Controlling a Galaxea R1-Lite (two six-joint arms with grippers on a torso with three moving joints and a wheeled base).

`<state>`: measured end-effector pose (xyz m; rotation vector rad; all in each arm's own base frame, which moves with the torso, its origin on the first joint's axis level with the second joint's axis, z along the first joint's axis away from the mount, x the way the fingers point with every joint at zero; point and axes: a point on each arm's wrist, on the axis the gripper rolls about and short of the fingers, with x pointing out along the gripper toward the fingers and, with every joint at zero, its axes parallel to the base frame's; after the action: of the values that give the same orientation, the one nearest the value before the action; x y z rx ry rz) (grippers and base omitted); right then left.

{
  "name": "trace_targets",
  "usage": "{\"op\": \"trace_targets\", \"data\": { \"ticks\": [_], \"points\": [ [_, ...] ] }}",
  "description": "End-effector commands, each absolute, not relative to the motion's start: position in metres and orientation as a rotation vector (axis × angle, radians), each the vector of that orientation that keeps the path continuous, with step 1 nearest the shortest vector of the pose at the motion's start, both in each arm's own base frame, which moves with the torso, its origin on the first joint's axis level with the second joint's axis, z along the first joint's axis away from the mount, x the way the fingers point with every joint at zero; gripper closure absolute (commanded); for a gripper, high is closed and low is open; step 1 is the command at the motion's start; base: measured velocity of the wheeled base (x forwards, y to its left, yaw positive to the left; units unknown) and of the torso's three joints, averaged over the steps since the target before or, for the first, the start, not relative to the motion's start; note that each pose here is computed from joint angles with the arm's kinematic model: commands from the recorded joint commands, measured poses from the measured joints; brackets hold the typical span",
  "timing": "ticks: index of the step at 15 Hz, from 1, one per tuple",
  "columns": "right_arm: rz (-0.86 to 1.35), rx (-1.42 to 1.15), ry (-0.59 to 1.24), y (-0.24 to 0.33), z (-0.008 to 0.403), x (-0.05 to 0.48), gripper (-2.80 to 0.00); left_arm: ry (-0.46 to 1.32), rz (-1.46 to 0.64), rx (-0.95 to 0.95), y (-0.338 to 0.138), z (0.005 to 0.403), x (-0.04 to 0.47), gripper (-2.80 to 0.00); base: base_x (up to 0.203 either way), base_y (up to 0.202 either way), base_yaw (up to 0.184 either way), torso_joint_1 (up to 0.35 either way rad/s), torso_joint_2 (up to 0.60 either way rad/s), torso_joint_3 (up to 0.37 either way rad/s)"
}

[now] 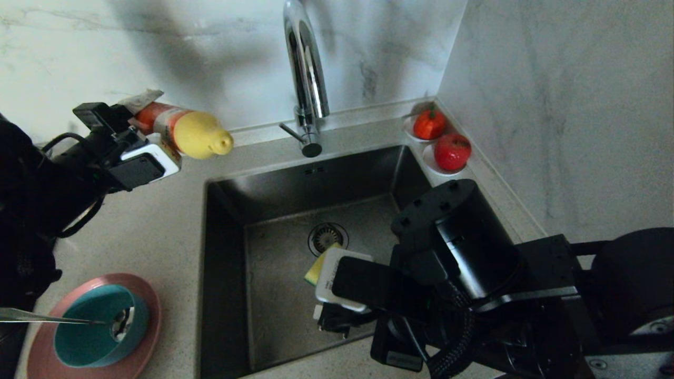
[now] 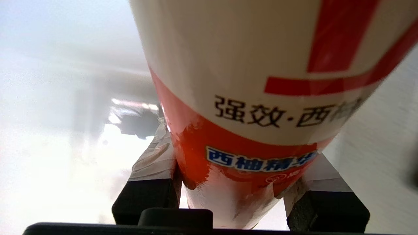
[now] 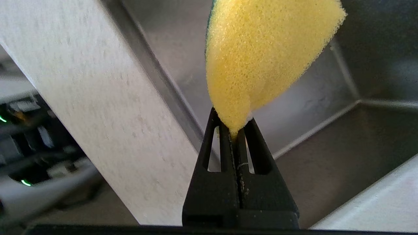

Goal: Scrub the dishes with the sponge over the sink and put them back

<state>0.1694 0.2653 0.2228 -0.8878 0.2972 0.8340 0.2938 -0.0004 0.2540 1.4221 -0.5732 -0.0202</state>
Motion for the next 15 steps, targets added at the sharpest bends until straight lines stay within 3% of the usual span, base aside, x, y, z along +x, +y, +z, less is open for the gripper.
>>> {"op": "trace_targets", "data": {
  "ticks": [1, 6, 9, 15],
  "points": [
    [0.822, -0.908, 0.302, 0.260, 0.221, 0.171, 0.00, -0.647, 0.040, 1.440, 0.003, 0.278, 0.292, 0.00, 0.000, 0.000, 0.000, 0.000, 0.00, 0.000],
    [0.799, -0.863, 0.238, 0.266, 0.227, 0.180, 0.00, -0.673, 0.072, 1.359, 0.008, 0.318, 0.287, 0.00, 0.000, 0.000, 0.000, 0.000, 0.00, 0.000],
    [0.774, -0.752, 0.123, 0.267, 0.250, 0.187, 0.00, -0.502, 0.125, 1.219, 0.008, 0.316, 0.276, 0.00, 0.000, 0.000, 0.000, 0.000, 0.00, 0.000],
    [0.779, -0.609, 0.118, 0.279, 0.264, 0.192, 0.00, -0.233, -0.053, 0.908, -0.050, 0.297, 0.256, 0.00, 0.000, 0.000, 0.000, 0.000, 0.00, 0.000]
  ]
}}
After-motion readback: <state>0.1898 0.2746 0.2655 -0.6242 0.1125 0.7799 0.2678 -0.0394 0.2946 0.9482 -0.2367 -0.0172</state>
